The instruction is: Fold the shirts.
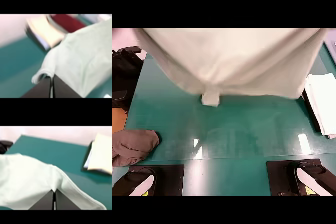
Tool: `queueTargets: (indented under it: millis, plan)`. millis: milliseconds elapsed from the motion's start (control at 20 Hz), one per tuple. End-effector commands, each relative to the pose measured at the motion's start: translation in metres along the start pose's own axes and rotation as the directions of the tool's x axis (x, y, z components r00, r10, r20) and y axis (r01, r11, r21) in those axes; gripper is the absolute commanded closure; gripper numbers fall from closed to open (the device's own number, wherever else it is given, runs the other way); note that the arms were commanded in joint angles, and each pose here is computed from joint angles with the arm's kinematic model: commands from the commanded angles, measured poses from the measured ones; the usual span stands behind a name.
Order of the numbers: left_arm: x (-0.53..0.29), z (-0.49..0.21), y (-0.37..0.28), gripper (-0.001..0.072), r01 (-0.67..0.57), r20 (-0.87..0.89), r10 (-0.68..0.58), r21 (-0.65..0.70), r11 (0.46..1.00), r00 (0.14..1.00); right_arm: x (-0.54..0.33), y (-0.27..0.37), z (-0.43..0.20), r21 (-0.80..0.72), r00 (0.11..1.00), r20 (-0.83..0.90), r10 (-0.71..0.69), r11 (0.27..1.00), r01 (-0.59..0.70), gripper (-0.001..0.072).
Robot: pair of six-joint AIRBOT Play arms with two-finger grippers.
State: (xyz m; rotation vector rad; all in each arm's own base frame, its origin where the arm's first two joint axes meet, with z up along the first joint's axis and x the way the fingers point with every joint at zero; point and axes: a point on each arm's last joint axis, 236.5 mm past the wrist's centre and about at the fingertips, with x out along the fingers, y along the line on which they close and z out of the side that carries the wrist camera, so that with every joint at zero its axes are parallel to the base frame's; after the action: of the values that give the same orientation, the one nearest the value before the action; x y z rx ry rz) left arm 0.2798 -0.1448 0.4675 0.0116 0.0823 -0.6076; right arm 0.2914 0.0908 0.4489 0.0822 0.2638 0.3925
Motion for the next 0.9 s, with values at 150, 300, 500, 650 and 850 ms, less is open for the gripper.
queueTargets:
  millis: [150,300,500,650,850]
  plan:
    - [-0.147,0.113,-0.026,0.0682,-0.21,0.39,0.171,0.059,0.976,0.905,-0.06,0.002,0.032,-0.096,0.991,0.088,-0.101,0.989,0.11,0.0696]
    - [-0.157,0.121,-0.01,0.0682,-0.292,0.418,0.244,0.054,0.955,0.875,-0.054,-0.004,0.021,-0.073,0.992,0.066,-0.112,0.991,0.116,0.0697]
    - [-0.092,0.056,0.064,0.0681,-0.426,0.112,0.42,0.029,0.904,0.9,-0.035,-0.025,0.009,-0.048,0.986,0.01,-0.164,0.985,0.164,0.0697]
    - [0.004,-0.041,0.108,0.068,-0.397,-0.226,0.388,0.004,0.918,0.893,0.009,-0.047,-0.02,-0.029,0.974,-0.153,-0.17,0.985,0.167,0.0697]
    - [0.121,-0.211,0.133,0.068,-0.325,-0.582,0.185,-0.144,0.935,0.792,0.104,-0.091,-0.117,0.043,0.868,-0.478,-0.134,0.984,0.176,0.0697]
